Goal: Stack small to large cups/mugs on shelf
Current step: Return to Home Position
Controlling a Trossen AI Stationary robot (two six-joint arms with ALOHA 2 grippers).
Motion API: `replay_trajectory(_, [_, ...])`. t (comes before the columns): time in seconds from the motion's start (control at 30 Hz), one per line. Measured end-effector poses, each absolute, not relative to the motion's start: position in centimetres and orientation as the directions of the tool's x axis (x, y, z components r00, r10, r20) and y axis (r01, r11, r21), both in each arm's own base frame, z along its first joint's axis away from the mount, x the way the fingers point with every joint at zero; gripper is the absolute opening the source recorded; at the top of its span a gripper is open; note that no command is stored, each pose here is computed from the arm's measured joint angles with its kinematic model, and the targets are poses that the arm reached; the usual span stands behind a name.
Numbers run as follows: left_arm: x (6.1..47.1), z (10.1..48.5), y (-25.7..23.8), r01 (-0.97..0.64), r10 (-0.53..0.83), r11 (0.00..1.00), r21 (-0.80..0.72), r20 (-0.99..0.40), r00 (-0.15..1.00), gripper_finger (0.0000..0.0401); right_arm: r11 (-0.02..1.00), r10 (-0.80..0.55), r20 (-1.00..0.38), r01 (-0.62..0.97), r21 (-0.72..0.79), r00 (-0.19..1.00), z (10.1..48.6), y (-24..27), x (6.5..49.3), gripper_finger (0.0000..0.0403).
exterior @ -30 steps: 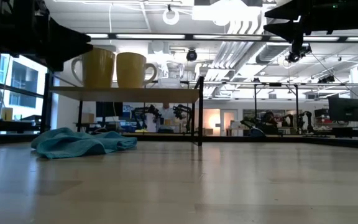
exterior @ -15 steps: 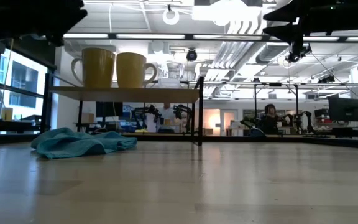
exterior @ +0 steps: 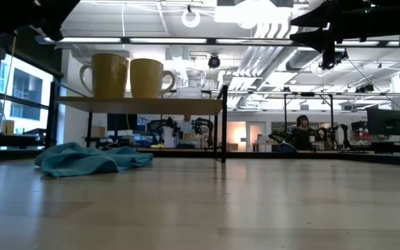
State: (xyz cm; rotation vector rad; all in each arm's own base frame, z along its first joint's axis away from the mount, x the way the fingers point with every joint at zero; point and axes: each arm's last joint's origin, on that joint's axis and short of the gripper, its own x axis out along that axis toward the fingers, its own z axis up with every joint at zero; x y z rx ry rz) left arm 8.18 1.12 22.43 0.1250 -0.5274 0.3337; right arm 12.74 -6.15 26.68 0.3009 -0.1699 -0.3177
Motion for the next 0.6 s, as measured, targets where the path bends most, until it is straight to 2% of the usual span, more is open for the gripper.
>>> replay_trajectory(0.17, [8.1,22.2,1.1,-0.334,0.276,0.942,0.033,0.492,0.826,0.0154,0.910,-0.330,0.135,0.276,0.309,0.934,26.9,-6.1,12.7,0.0181])
replay_trajectory(0.6, [9.3,19.0,1.0,-0.208,0.219,0.975,-0.076,0.172,0.961,0.0154,0.911,-0.329,0.137,0.277,0.305,0.934,26.9,-6.1,12.7,0.0181])
